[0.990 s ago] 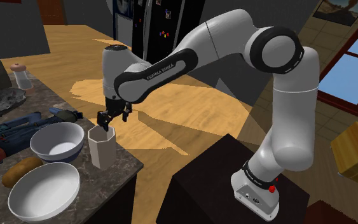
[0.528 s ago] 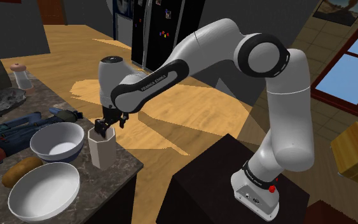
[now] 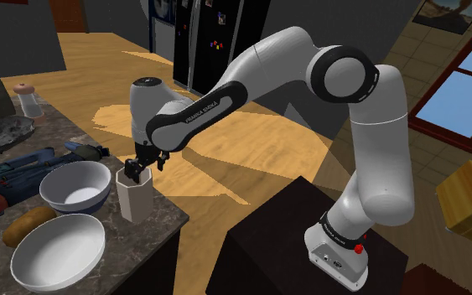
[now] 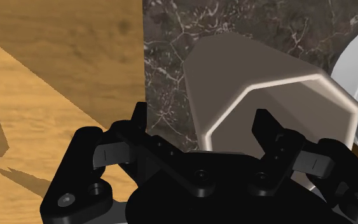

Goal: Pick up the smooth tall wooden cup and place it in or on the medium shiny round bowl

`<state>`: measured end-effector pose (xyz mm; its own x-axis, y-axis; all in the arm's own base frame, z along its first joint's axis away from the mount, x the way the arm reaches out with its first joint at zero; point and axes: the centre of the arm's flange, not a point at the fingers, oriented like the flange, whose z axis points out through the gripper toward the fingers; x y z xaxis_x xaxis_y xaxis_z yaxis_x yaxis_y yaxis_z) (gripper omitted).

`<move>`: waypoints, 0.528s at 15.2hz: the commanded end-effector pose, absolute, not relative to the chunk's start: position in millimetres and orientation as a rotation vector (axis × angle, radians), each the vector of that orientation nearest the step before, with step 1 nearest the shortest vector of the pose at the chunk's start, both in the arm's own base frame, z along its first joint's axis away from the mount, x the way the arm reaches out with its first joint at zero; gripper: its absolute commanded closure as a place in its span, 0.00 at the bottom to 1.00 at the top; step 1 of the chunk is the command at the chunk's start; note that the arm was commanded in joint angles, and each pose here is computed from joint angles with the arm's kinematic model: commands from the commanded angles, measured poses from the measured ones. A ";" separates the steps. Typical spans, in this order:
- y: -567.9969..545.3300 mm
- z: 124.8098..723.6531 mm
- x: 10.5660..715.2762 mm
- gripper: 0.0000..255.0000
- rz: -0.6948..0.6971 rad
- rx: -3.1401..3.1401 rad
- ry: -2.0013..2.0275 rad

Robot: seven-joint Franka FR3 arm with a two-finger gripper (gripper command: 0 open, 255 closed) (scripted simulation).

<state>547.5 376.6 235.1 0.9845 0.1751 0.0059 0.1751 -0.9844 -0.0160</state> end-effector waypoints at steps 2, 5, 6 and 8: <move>376.6 235.1 547.5 1.00 -0.007 -3.113 -0.275; 376.6 235.1 547.5 1.00 -0.007 -3.113 -0.275; 376.6 235.1 547.5 1.00 -0.007 -3.113 -0.275; 376.6 235.1 547.5 1.00 -0.007 -3.113 -0.275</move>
<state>547.4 376.7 235.1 0.9845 0.1753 0.0059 0.1754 -0.9844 -0.0162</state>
